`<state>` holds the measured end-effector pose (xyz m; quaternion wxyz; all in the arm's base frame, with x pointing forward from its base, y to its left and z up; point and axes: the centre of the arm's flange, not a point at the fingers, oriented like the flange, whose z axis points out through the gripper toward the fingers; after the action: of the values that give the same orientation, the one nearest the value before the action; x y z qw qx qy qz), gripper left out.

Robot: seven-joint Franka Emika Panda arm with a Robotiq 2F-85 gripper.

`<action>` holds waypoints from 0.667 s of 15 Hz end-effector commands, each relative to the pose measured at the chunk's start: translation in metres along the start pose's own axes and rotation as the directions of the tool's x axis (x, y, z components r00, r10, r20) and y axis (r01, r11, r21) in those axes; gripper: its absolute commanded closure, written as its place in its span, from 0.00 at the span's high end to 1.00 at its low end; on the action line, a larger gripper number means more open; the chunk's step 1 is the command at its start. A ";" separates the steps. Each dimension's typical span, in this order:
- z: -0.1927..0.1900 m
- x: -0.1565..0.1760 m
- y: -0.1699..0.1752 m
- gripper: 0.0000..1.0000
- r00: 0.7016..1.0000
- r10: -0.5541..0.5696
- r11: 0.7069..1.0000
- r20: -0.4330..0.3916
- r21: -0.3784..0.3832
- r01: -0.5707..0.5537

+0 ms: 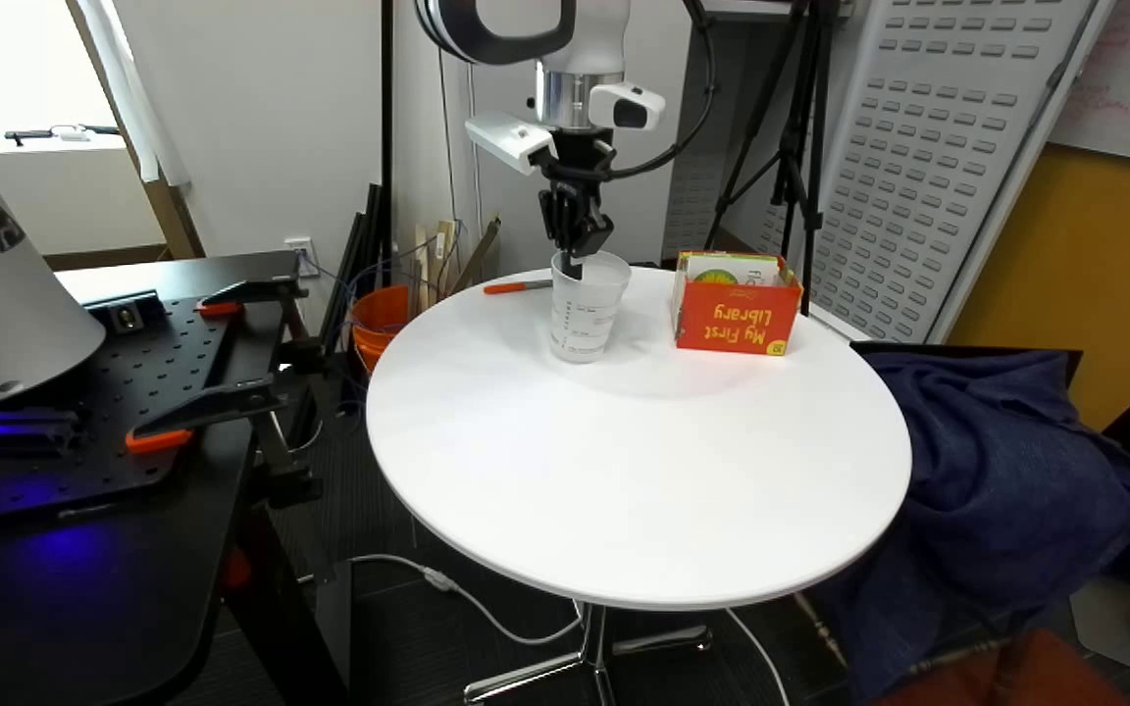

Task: Slide the colourless container from the right to the left, then put the marker in the container

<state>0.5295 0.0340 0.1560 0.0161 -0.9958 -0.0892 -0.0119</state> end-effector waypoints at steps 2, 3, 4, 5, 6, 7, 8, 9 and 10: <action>-0.004 0.014 -0.024 0.01 0.999 -0.019 1.000 0.027 -0.021 0.019; -0.003 0.016 -0.029 0.01 0.999 -0.028 0.999 0.029 -0.021 0.028; -0.004 0.018 -0.033 0.01 0.999 -0.031 0.999 0.032 -0.020 0.032; -0.003 0.020 -0.037 0.01 0.999 -0.036 0.999 0.035 -0.020 0.036; -0.002 0.022 -0.040 0.01 0.998 -0.042 0.999 0.037 -0.017 0.043; -0.002 0.025 -0.043 0.01 0.998 -0.048 0.999 0.038 -0.015 0.049; -0.001 0.027 -0.046 0.01 0.998 -0.052 0.998 0.038 -0.014 0.053; -0.001 0.029 -0.049 0.01 0.998 -0.057 0.998 0.040 -0.012 0.057; 0.000 0.031 -0.051 0.01 0.997 -0.061 0.998 0.042 -0.010 0.062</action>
<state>0.5389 0.0790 0.1579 0.0133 -0.9924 -0.1220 -0.0040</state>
